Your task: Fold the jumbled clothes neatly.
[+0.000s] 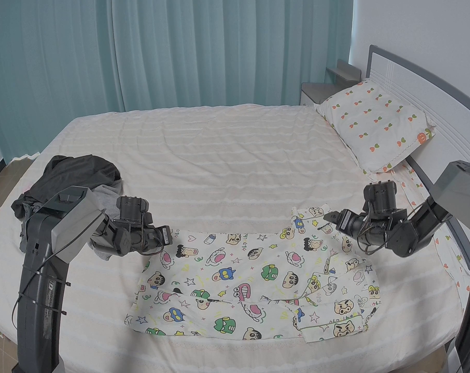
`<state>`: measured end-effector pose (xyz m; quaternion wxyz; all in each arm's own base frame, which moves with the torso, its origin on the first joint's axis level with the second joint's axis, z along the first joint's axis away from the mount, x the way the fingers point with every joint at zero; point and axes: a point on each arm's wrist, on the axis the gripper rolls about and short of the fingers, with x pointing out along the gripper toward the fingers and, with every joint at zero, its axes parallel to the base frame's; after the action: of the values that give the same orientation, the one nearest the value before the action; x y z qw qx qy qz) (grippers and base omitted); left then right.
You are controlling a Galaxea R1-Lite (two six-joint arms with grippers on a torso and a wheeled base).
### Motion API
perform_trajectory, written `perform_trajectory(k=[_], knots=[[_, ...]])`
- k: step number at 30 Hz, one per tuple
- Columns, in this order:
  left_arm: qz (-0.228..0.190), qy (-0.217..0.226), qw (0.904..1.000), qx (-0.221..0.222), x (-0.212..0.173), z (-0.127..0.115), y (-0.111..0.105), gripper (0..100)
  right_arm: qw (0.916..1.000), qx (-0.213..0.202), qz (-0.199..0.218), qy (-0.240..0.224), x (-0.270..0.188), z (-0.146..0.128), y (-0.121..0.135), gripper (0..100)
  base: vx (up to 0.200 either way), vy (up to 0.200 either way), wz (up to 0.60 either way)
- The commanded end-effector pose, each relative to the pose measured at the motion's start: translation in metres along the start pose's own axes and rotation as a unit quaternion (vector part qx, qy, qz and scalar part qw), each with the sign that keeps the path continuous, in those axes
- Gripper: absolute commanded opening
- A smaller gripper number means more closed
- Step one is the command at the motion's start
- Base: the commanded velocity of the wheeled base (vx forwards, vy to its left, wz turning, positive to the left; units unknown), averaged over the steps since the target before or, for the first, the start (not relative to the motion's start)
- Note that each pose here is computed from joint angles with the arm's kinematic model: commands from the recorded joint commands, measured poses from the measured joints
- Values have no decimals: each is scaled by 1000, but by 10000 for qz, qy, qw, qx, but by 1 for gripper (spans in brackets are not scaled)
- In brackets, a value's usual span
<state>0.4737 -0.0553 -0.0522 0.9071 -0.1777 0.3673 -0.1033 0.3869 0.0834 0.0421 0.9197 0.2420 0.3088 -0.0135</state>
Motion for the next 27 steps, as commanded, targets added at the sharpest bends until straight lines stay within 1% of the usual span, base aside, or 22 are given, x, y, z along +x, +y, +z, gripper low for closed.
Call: perform_trajectory(k=[1,4,6,9,11,13,18,19,22,27], knots=[[116,-251,9994,-229,-12,14,-4,0,9991,-91,-391,132,39,28,-27,100,0,0,0],[188,-296,9991,-239,-12,15,-3,0,9988,-97,-452,178,50,32,-32,100,0,0,0],[307,-501,9980,-211,-12,18,-3,0,9983,-86,-473,316,65,32,-35,100,0,0,0],[311,-631,9973,-207,-12,20,-6,0,9986,-81,-376,363,76,36,-32,100,0,0,0],[298,-632,9974,-196,-12,19,-7,0,9983,-80,-292,501,86,36,-30,100,0,0,0],[297,-638,9973,-190,-12,20,-8,0,9980,-82,-293,562,92,38,-29,100,0,0,0],[304,-641,9973,-191,-13,21,-9,0,9979,-73,-252,585,103,43,-27,100,0,0,0],[351,-668,9970,-192,-14,21,-9,0,9972,-72,-259,705,106,42,-27,100,0,0,0],[379,-686,9968,-187,-15,22,-10,0,9960,-97,-237,859,114,39,-26,100,0,0,0],[362,-694,9968,-176,-17,24,-13,0,9947,-178,-262,976,126,30,-28,100,0,0,0]])
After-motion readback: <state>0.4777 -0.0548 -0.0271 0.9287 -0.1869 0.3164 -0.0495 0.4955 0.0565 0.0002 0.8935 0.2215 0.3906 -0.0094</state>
